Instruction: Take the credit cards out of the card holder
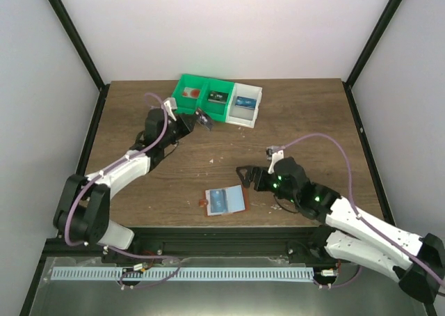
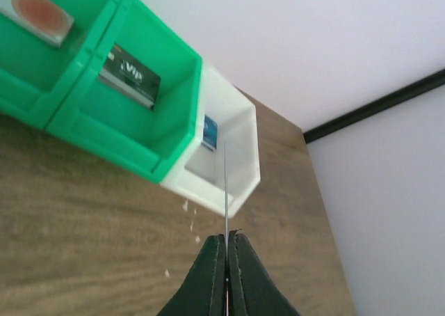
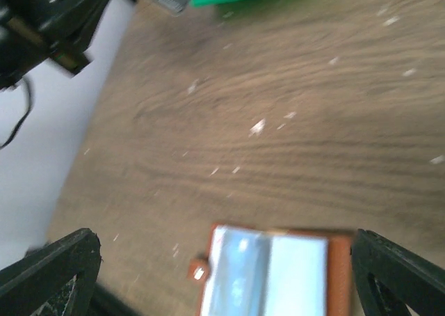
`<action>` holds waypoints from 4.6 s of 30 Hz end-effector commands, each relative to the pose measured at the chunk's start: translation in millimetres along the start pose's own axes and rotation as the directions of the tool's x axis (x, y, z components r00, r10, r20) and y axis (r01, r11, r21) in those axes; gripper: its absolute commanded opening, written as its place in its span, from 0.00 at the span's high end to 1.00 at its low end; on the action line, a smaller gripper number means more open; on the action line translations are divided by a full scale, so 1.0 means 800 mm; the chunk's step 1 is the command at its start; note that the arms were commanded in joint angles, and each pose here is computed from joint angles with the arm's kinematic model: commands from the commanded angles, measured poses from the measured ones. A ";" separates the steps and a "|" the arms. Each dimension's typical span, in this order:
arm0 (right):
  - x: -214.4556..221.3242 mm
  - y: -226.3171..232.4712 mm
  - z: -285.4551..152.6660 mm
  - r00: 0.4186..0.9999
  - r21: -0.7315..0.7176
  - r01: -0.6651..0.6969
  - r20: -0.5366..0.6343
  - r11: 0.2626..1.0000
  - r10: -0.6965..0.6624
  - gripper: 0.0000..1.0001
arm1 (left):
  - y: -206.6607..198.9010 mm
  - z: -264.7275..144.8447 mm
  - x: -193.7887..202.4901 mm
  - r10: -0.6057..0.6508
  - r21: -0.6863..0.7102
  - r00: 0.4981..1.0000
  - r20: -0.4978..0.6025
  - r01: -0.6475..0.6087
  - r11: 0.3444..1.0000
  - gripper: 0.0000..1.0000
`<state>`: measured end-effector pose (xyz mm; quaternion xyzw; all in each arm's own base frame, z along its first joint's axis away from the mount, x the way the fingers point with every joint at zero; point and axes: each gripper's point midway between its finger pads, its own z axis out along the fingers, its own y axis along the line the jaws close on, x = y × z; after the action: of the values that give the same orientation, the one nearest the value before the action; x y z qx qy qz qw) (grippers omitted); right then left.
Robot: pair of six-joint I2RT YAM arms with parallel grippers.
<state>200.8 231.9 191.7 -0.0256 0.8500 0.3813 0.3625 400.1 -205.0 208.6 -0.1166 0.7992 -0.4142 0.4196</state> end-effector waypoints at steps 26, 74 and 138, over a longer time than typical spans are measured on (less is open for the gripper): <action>-0.254 -0.196 0.205 0.981 0.400 -0.112 0.190 0.910 0.038 0.44 | 0.019 -0.096 0.036 -0.048 -0.068 0.998 -0.043 0.045 0.997 1.00; -0.166 -0.214 0.199 0.995 0.515 -0.089 0.013 0.853 0.096 0.84 | 0.010 -0.121 0.019 -0.009 -0.062 0.999 0.045 0.012 0.998 1.00; -0.073 -0.176 0.224 0.976 0.582 -0.096 -0.104 0.807 0.191 0.87 | 0.037 -0.102 0.007 -0.015 -0.102 0.990 0.139 0.029 0.994 1.00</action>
<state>416.4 218.5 72.8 0.0957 0.9447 0.0779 0.3039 324.1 -148.5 205.0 -0.1650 0.8071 -0.3718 0.4280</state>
